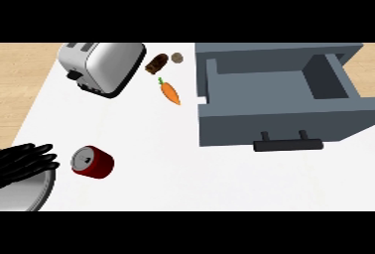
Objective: Pick up the can, place it into the drawer and close the drawer
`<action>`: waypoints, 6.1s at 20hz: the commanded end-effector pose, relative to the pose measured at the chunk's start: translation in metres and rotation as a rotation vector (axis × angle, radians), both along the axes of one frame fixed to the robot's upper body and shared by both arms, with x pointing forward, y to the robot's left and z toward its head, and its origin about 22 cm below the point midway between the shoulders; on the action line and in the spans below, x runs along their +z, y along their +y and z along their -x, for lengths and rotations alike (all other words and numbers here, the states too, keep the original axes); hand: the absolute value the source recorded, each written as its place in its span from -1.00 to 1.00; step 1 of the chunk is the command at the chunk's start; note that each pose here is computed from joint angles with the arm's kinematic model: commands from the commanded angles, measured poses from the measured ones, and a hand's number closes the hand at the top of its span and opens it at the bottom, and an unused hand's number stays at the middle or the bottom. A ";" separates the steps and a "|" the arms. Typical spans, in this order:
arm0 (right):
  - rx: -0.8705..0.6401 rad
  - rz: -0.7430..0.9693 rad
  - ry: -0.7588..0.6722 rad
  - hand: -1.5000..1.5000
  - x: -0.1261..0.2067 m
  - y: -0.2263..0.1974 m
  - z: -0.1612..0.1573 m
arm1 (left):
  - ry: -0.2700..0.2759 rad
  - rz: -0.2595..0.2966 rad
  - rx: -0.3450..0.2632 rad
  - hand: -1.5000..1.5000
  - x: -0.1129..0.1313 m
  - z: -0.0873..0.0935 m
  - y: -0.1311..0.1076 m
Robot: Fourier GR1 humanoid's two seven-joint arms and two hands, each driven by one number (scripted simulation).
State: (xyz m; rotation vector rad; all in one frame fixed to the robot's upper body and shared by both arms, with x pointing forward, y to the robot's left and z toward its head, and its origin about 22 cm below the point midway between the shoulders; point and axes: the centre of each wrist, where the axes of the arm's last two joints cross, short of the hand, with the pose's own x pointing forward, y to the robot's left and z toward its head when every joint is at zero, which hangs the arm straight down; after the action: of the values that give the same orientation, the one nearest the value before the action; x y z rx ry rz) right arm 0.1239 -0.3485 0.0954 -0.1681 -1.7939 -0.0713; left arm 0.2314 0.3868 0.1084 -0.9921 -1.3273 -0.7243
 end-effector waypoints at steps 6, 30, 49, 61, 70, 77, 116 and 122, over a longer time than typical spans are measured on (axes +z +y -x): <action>-0.001 0.001 0.013 -1.00 -0.003 -0.011 0.021 | 0.045 -0.068 0.126 -1.00 -0.012 -0.021 0.028; -0.011 -0.001 0.009 -1.00 0.006 -0.026 0.040 | 0.059 -0.170 0.252 -1.00 -0.120 -0.069 0.017; -0.002 0.007 0.013 -1.00 0.014 -0.037 0.051 | 0.131 -0.184 0.255 -1.00 -0.179 -0.054 -0.001; -0.004 0.004 0.016 -1.00 0.023 -0.041 0.059 | 0.228 -0.141 0.243 1.00 -0.189 -0.061 -0.011; -0.002 -0.041 0.018 -1.00 0.016 -0.024 0.052 | 0.230 -0.028 0.057 1.00 -0.181 -0.082 -0.048; -0.050 -0.029 0.008 -1.00 0.021 -0.025 0.061 | 0.222 0.094 0.840 1.00 -0.213 -0.068 -0.082; -0.044 -0.075 -0.011 -1.00 0.018 -0.020 0.057 | -0.116 0.105 1.050 1.00 0.074 -0.135 -0.305; -0.034 -0.068 0.004 -1.00 0.017 -0.011 0.058 | -0.106 0.092 1.052 1.00 0.092 -0.162 -0.332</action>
State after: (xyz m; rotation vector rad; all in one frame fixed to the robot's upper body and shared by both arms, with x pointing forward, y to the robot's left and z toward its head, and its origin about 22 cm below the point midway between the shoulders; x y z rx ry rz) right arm 0.0597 -0.3648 0.1177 -0.1543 -1.7806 -0.1397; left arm 0.3827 0.0736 0.1835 -0.2103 -1.7330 0.1085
